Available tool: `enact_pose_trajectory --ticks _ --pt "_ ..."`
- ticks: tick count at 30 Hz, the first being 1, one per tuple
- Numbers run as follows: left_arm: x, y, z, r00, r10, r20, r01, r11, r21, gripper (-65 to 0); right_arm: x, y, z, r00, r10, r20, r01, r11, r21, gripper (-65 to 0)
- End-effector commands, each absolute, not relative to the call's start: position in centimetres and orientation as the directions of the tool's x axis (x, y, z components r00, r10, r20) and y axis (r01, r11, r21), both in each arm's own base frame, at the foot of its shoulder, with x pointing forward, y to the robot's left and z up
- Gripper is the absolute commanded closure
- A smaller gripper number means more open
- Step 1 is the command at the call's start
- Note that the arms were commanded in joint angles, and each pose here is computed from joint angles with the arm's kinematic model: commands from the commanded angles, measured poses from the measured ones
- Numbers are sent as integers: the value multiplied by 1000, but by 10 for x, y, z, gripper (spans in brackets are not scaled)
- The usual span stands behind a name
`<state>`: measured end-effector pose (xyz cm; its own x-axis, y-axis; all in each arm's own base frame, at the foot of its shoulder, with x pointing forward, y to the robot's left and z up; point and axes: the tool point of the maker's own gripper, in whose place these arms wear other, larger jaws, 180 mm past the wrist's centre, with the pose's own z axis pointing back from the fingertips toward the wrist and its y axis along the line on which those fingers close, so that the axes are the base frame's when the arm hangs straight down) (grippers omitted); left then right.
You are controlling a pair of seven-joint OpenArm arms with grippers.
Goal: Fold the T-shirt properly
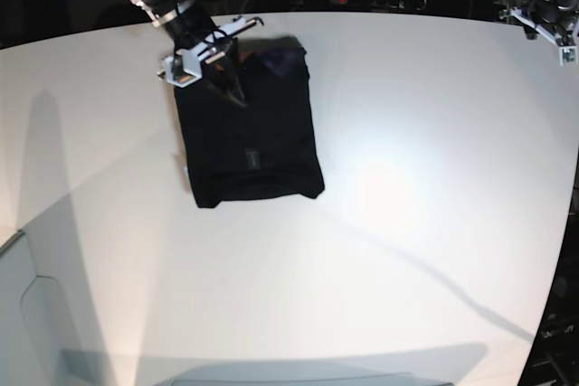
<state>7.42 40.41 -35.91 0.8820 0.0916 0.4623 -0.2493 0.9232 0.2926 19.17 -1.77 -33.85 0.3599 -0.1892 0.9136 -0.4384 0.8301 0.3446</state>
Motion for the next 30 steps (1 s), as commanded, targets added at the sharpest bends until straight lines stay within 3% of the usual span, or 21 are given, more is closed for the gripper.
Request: enact_pose_trajectory --ticks 1,11,23,30 --pt "72 405 -356 878 90 470 -255 920 298 -222 193 -11 -335 348 -216 912 -454 813 365 0" --pt "67 398 -363 881 113 459 -265 922 283 -222 197 22 -365 426 -233 874 -489 754 439 0" --pt "65 398 -364 885 117 452 -266 922 283 -222 189 21 -400 501 -215 838 -467 748 471 0" --pt "57 397 -365 894 117 433 -259 923 286 -221 194 12 -353 393 -221 893 -501 762 409 0"
